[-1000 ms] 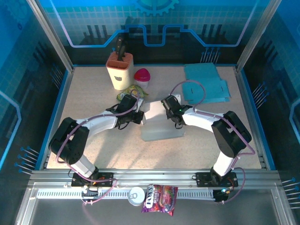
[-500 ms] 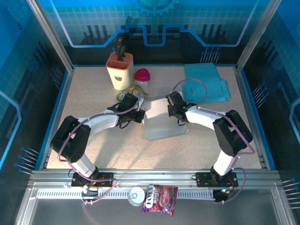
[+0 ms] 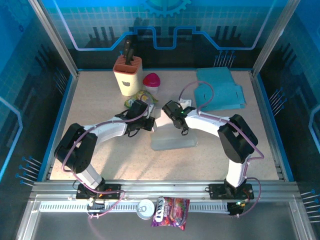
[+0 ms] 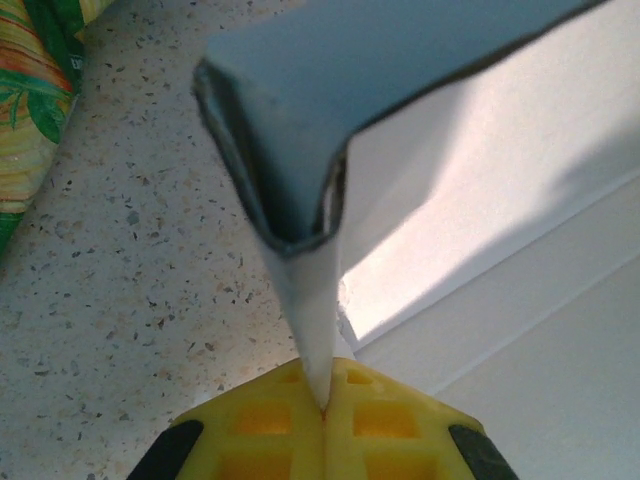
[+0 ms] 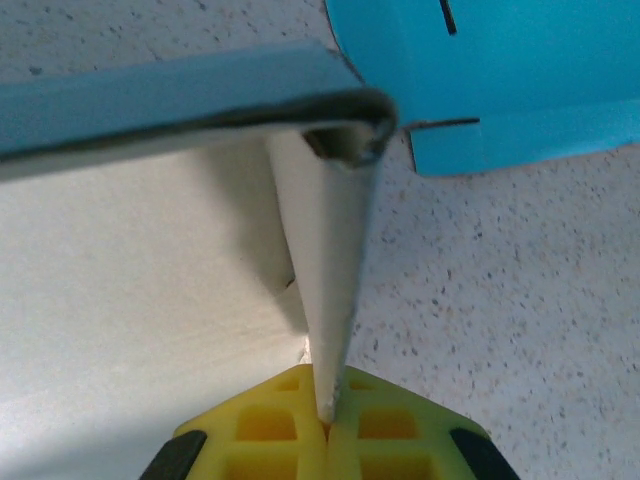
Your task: Fold the paper box
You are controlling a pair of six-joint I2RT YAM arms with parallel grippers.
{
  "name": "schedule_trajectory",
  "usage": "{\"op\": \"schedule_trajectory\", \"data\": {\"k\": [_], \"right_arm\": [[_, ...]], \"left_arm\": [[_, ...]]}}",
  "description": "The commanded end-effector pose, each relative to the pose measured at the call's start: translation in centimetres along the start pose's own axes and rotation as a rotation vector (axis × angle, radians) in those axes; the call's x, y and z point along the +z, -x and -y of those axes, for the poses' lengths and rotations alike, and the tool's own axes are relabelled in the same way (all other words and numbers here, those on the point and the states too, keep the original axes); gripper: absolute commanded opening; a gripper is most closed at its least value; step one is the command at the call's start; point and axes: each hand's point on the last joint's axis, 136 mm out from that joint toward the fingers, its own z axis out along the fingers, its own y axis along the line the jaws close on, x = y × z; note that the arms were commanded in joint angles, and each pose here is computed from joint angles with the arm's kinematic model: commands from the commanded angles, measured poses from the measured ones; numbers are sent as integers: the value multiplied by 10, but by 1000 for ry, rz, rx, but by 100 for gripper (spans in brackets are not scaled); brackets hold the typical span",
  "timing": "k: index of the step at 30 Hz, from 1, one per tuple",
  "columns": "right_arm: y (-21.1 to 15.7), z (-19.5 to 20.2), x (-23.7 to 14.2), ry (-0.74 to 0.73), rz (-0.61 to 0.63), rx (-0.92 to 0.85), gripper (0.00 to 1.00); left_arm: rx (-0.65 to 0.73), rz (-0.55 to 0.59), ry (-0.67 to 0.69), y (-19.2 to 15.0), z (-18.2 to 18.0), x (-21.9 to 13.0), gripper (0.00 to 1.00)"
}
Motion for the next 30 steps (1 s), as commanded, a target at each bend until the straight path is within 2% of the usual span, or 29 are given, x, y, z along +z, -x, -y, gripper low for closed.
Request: {"op": "schedule_trajectory", "data": {"k": [1,8,12,16,21,24,28,30], "right_arm": [[-10,10,-4,-37,-7,51,0],[-13,-4,-1,63,20,-29,0],[-13,-12,-2,112,27,-53,0],[-14,-16,-1,139,23,-72,0],[-15,-19,1,165,24,-86,0],[-15,-19,3,174,21,-93,0],[-16,-20,3,182,18,-97,0],[-18,-19,2,174,19,-89,0]], "left_arm": [[-11,-35,-39,-15,11,6,0],[-33,-12,-56,-16,12,11,0],[-37,0,-62,-13,12,18,15],[-23,6,-64,-9,13,24,20],[-8,17,-64,-6,9,29,20],[0,26,-64,-4,9,31,16],[-2,36,-43,-2,7,35,15],[-6,43,-6,-3,6,37,6]]}}
